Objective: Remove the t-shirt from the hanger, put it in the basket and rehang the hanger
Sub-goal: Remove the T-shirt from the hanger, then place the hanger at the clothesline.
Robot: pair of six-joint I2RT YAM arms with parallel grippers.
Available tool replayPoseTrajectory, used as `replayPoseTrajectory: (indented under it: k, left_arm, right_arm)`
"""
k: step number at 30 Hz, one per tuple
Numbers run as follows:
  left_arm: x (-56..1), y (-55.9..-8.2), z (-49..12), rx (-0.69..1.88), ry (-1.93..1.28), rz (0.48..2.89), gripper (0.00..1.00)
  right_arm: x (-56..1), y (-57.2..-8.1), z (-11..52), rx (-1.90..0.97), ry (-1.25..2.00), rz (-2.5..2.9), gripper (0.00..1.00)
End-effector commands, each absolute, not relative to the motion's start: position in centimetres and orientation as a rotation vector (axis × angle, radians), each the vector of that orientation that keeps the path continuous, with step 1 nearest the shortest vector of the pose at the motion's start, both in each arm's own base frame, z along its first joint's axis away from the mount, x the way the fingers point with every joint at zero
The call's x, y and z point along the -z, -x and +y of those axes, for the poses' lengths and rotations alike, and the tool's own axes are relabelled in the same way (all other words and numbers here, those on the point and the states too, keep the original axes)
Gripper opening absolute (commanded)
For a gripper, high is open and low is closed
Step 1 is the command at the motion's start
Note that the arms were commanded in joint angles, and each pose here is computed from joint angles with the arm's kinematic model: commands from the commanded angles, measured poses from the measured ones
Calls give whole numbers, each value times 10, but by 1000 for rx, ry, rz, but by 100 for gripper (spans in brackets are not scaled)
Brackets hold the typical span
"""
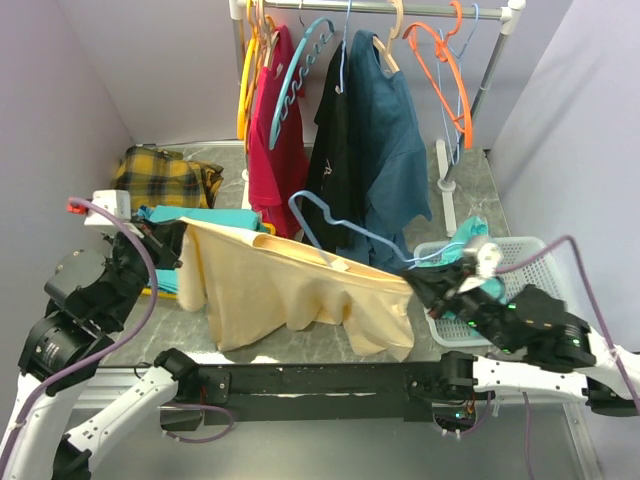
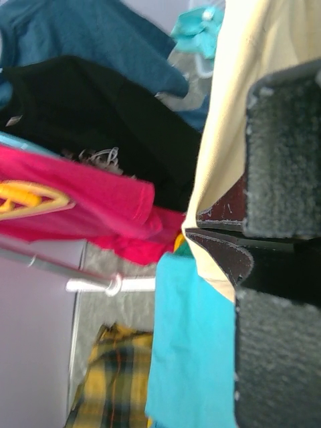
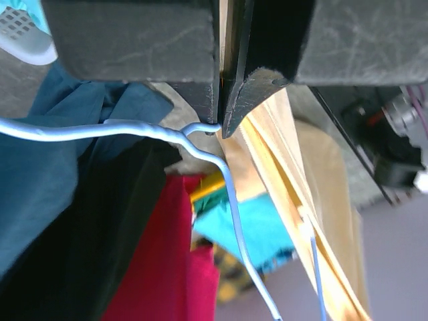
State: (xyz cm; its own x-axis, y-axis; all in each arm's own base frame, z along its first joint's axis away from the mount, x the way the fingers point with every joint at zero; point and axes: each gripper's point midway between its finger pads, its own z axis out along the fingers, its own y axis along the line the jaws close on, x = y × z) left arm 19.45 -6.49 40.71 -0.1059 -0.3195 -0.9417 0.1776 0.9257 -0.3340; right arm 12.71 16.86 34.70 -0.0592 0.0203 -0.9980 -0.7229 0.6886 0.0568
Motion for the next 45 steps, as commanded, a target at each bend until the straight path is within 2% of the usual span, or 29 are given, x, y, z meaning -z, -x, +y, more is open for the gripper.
replayPoseTrajectory:
  k: [1,9,15,20,21,22,23,25,28,34,39,43,45]
  left_arm:
    - [-416,-202,-75,481,118,1569,1]
    - [-395,-184,-160,832,-286,1600,1]
    - [-378,-177,-180,944,-357,1583,1]
    - [-370,-176,-186,961,-397,1620,1]
    - [-373,-177,-183,938,-393,1619,7]
    - [-374,-177,-178,904,-401,1612,31]
    - [-374,-179,-172,861,-383,1620,42]
    - [-378,-176,-160,803,-374,1630,58]
    - [-382,-173,-144,730,-331,1640,71]
    - [-393,-157,-124,678,-308,1649,76]
    - [-426,-135,-116,670,-385,1568,79]
    - [-440,-82,-152,901,-725,1481,82]
    - [-439,-73,-160,955,-803,1455,83]
  right_arm:
    - [-371,-134,129,-641,467,1484,0]
    - [-419,-155,142,-443,516,1448,0]
    - [-439,-168,185,-449,468,1349,0]
    - [-429,-173,222,-458,498,1344,0]
    - [-425,-174,225,-444,510,1356,0]
    - [-422,-175,230,-437,525,1367,0]
    - [-424,-173,232,-448,543,1362,0]
    - [-422,-173,232,-441,556,1371,0]
    - [-420,-171,231,-441,579,1372,0]
    - [-403,-162,238,-435,715,1419,0]
    - [-364,-145,254,-462,913,1526,0]
    - [-342,-124,271,-545,1064,1607,0]
    - [-332,-118,275,-545,1128,1634,0]
